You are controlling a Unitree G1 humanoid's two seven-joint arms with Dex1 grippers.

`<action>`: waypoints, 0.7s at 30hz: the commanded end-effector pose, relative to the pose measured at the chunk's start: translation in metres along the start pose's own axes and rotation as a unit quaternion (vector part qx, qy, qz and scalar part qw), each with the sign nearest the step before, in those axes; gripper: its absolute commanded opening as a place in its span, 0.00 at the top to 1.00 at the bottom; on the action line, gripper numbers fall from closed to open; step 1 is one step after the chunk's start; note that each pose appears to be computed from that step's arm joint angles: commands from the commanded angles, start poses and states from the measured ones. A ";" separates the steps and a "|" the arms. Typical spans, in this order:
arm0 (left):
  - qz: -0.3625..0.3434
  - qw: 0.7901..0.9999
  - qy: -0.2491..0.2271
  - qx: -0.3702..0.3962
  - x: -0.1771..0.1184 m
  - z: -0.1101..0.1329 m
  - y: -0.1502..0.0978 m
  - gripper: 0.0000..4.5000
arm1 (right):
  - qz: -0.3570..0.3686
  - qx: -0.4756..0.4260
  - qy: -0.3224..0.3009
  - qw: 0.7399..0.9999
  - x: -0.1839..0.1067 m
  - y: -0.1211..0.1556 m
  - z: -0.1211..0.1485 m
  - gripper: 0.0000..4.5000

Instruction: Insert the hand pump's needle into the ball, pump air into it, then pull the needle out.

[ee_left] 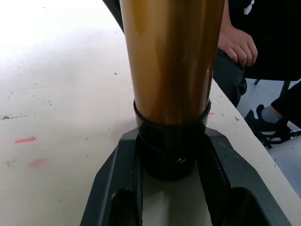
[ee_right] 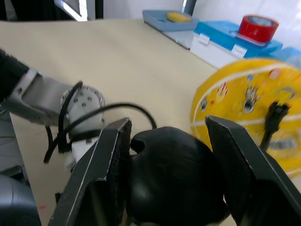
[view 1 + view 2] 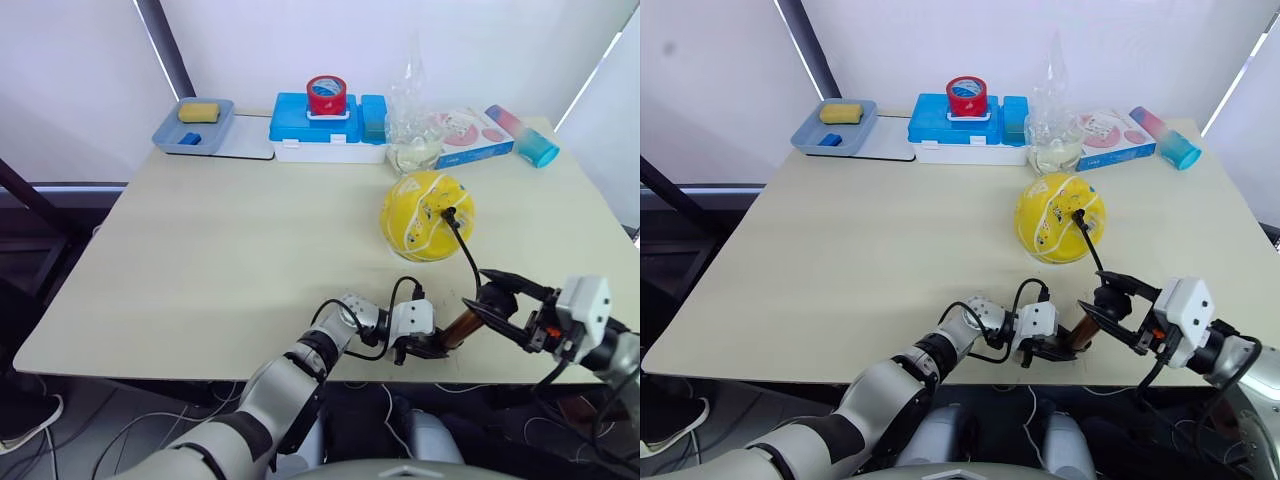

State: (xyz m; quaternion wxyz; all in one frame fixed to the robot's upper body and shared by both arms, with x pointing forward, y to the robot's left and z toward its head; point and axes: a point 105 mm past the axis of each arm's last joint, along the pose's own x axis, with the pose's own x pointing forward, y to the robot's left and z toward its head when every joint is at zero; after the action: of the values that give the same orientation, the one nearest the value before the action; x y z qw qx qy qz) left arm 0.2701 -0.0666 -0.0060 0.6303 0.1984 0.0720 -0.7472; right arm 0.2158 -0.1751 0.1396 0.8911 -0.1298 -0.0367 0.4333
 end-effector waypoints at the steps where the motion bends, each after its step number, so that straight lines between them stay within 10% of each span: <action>1: -0.010 0.999 0.030 -0.025 0.001 -0.016 -0.009 0.75 | 0.017 0.026 0.007 0.999 0.001 0.008 -0.009 0.55; 21: -0.016 0.999 0.031 -0.025 0.001 -0.018 -0.012 0.75 | -0.002 -0.078 -0.045 0.996 -0.035 -0.029 0.136 0.55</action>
State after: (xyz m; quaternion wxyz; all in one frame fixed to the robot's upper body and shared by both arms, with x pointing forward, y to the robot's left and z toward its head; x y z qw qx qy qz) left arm 0.2699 -0.0672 -0.0052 0.6289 0.1987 0.0698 -0.7484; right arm 0.1969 -0.1921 0.2626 0.8766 -0.1673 -0.0862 0.4429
